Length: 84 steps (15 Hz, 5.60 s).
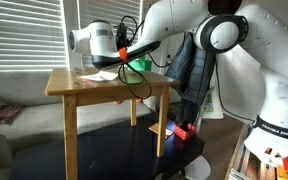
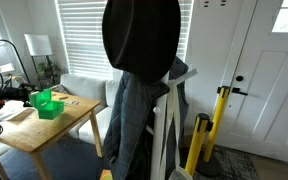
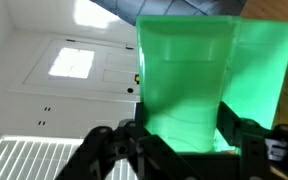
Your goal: Open the green container
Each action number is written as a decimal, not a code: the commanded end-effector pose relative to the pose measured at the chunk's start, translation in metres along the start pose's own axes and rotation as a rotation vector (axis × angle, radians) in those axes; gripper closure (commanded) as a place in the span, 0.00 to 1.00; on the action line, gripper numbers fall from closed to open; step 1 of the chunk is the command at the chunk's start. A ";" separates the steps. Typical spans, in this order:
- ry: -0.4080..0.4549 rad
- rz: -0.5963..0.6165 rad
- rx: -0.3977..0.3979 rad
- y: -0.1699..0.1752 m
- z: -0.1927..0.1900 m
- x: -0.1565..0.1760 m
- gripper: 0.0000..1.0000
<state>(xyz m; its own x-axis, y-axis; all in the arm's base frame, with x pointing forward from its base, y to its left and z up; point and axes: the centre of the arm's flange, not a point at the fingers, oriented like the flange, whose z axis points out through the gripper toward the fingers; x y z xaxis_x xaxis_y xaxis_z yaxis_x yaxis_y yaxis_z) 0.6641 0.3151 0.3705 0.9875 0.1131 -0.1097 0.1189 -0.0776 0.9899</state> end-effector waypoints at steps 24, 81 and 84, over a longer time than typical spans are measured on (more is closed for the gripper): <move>0.000 -0.051 0.033 0.004 -0.010 -0.003 0.00; 0.031 0.101 1.488 0.121 0.192 -0.019 0.00; 0.036 0.087 1.519 0.120 0.196 -0.017 0.00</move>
<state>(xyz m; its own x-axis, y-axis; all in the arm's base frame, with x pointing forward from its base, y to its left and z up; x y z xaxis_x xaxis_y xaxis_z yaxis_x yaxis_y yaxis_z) 0.6725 0.1125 0.4715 0.9955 0.0867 -0.0389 0.0875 -0.9960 0.0202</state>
